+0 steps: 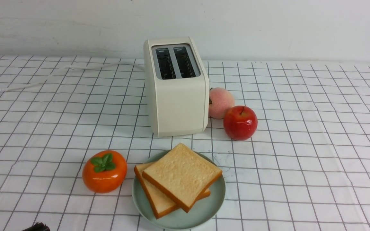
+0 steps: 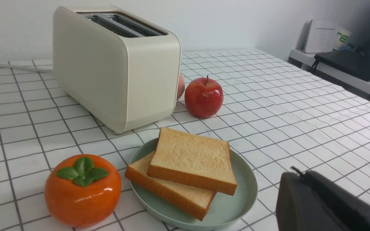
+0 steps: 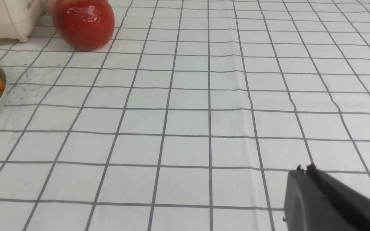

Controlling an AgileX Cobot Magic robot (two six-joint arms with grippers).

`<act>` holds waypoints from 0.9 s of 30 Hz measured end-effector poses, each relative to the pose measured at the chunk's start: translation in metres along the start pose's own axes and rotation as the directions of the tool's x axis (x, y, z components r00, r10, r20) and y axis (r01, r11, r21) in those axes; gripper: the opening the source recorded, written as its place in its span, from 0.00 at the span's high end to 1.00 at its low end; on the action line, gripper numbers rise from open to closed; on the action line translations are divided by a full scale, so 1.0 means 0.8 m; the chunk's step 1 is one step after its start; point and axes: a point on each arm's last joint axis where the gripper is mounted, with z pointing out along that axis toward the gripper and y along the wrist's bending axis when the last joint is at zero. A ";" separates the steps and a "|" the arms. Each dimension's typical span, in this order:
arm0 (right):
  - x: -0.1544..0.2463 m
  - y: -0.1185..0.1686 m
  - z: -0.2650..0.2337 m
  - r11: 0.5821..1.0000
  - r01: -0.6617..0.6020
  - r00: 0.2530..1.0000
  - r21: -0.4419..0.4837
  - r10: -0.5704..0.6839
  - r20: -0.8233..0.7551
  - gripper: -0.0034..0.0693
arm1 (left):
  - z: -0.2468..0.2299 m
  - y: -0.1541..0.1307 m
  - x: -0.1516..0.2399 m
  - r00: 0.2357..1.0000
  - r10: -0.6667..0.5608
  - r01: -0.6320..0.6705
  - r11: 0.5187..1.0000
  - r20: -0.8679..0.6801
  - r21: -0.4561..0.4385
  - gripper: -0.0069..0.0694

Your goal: Take toasted bread from bread machine on white checkered table place on plate.

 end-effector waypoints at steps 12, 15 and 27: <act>0.000 0.000 0.000 1.000 0.000 1.000 0.000 0.000 0.000 0.96 | 0.000 0.000 0.000 1.000 0.000 0.000 1.000 -0.001 0.001 0.91; 0.000 0.000 0.000 1.000 0.000 1.000 0.000 0.000 0.000 0.96 | 0.000 0.000 0.000 1.000 0.000 0.000 1.000 -0.001 0.001 0.91; 0.000 0.000 0.000 1.000 0.001 1.000 0.000 -0.001 0.000 0.95 | 0.003 0.008 0.013 0.988 0.157 -0.156 0.987 0.001 -0.047 0.90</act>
